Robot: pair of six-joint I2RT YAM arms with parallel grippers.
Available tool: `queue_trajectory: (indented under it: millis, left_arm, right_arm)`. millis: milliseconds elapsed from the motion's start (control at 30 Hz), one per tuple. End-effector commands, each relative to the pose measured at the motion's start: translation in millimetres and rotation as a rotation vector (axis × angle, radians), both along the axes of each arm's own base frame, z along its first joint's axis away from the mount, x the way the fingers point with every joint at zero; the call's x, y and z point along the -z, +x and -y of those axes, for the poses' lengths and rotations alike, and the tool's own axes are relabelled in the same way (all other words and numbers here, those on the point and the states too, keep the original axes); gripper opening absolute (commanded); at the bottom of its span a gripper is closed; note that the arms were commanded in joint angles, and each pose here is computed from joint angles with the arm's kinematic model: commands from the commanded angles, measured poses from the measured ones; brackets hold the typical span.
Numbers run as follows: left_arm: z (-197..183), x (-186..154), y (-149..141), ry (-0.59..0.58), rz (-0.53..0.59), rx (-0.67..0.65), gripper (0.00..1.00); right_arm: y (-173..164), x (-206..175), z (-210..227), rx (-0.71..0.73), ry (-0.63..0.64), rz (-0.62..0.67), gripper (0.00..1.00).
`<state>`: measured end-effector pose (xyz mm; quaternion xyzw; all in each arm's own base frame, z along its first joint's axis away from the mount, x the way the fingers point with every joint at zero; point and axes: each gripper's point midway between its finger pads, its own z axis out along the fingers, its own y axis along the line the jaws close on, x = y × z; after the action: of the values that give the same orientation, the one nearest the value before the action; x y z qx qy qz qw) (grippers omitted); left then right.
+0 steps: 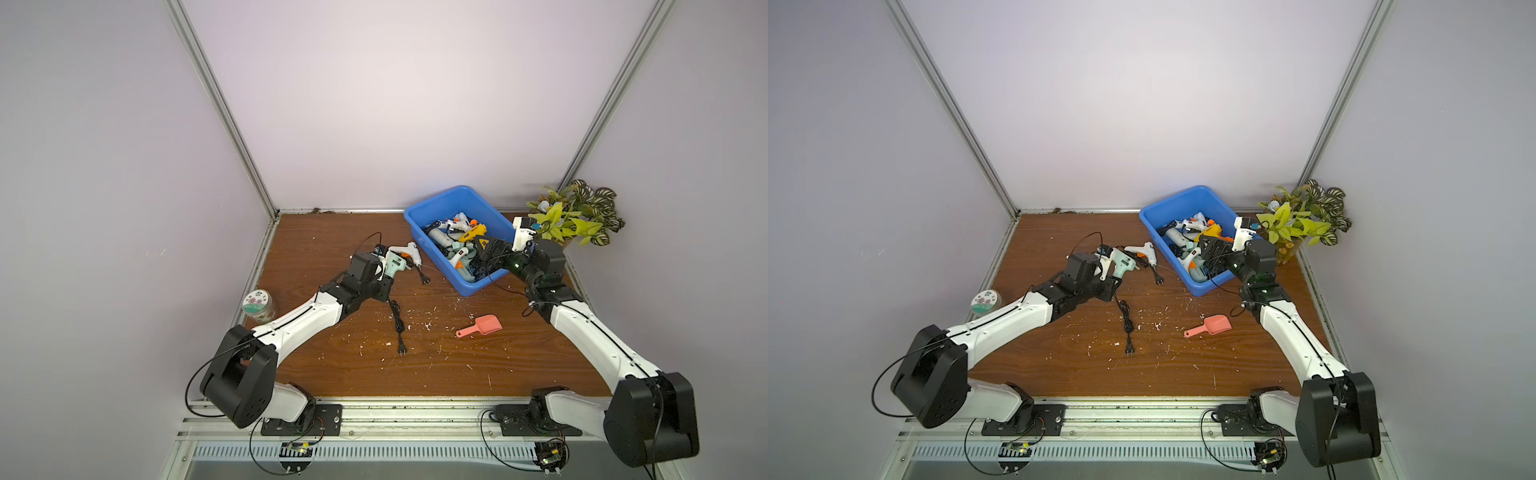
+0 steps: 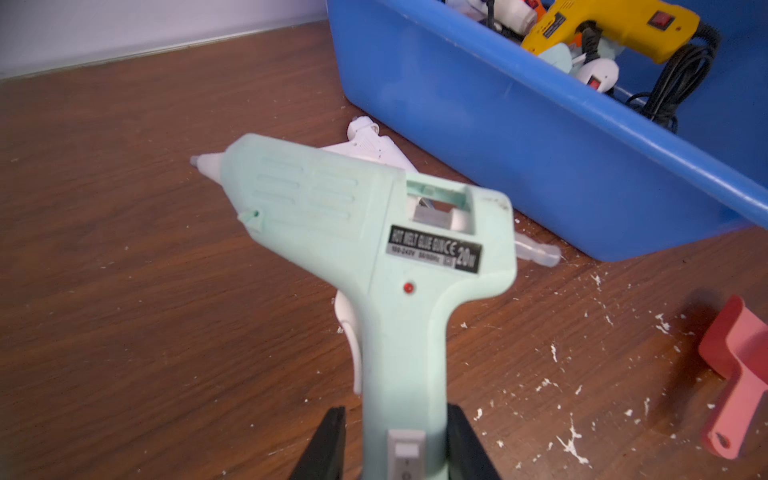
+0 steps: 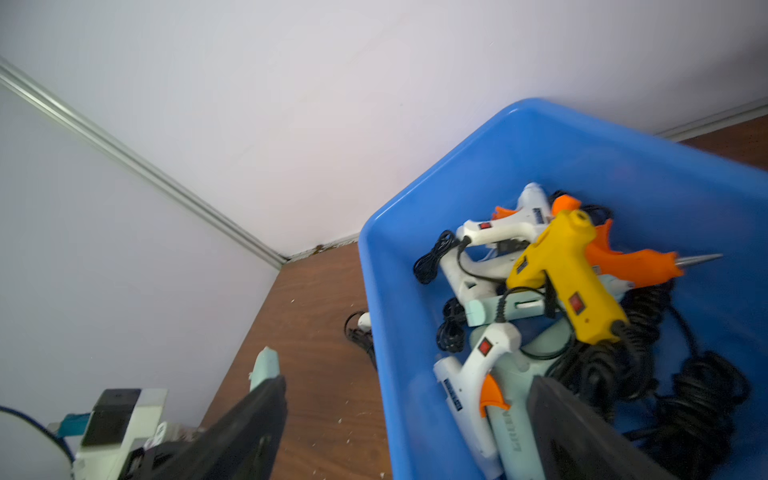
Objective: Put the hot melt glue gun into the storage box
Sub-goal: Pick up the hot melt adhesive gun from the center of the board, then place the hot melt adhesive gun in the storage box.
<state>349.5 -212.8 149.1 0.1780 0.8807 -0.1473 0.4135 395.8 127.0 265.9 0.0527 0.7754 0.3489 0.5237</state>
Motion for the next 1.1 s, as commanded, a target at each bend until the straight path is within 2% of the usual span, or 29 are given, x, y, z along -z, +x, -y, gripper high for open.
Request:
queue_trajectory:
  millis: [0,367,733,867,1067]
  left_arm:
    - [-0.8,-30.8,7.4,-0.066,0.131,-0.027,0.0]
    - [13.9,-82.4,-20.4,-0.248,0.354,0.112,0.0]
    - [17.8,-80.8,-24.6,-0.246,0.354,0.146,0.0]
    - [19.7,-83.2,-25.2,-0.256,0.357,0.159,0.0]
    - [21.8,-87.5,-27.2,-0.268,0.367,0.174,0.0]
  right_arm:
    - [-8.7,-46.3,-40.1,-0.206,0.092,0.107,0.96]
    - [-25.4,-37.5,-147.9,-0.564,0.074,0.069,0.94]
    - [-45.3,-38.6,-216.2,-0.776,0.067,0.076,0.81]
    - [-44.9,-29.5,-229.7,-0.794,0.056,0.049,0.76]
    - [-41.4,-20.4,-243.9,-0.807,0.05,0.027,0.62]
